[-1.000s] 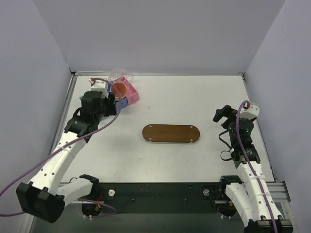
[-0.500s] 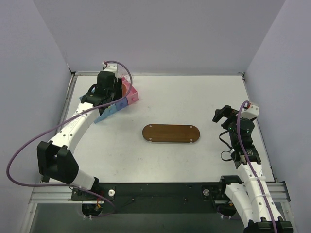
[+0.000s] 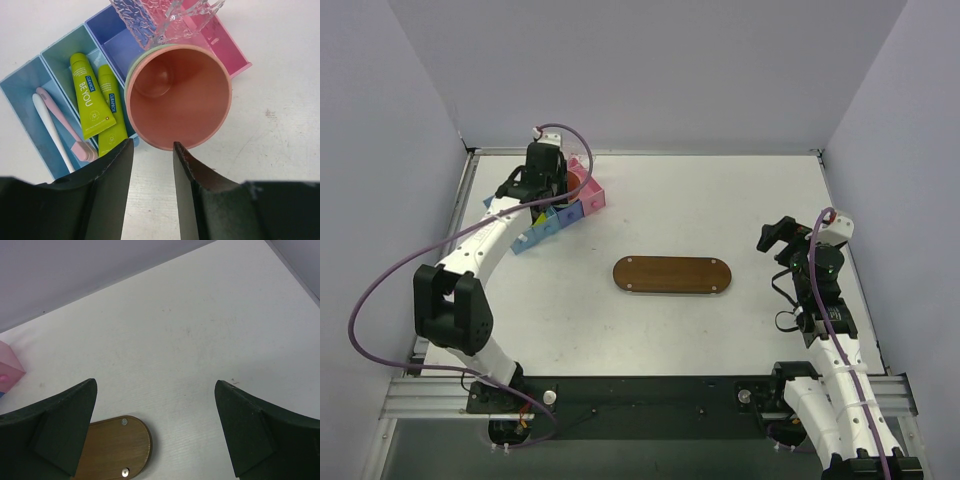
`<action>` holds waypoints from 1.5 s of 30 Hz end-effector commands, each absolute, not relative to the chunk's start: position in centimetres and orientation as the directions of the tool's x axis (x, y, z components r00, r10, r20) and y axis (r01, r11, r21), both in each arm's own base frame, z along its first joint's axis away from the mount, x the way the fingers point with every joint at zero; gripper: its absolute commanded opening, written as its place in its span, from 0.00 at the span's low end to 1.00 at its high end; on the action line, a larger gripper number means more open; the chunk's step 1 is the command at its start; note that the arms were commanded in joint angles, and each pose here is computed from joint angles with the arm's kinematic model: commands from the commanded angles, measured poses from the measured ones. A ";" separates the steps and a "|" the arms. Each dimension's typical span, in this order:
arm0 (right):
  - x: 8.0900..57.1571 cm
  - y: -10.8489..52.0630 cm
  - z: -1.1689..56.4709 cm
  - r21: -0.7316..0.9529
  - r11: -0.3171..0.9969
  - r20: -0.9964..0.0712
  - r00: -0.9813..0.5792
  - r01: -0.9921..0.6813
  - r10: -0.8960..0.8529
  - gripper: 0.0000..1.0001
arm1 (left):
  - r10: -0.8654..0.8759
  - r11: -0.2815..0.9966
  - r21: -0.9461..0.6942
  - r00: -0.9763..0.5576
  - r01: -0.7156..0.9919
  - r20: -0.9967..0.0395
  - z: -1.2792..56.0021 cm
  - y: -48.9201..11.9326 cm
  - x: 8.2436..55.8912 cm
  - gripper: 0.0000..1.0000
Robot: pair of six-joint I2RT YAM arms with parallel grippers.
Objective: Prepare toiletry sets of a toothbrush and toothpaste on the tray
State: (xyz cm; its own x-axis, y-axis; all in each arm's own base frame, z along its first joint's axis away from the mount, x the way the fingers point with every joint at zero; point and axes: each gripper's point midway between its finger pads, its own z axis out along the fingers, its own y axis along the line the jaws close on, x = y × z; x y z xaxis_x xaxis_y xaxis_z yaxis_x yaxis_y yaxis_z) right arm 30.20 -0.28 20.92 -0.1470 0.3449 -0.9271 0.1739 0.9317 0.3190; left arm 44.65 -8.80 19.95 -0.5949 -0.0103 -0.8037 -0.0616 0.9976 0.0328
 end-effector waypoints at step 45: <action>30.7 1.2 23.2 0.355 0.930 -0.923 -0.126 0.093 0.364 0.97 | -0.084 0.986 0.020 -0.595 -0.166 -0.799 20.7 -7.3 47.9 0.29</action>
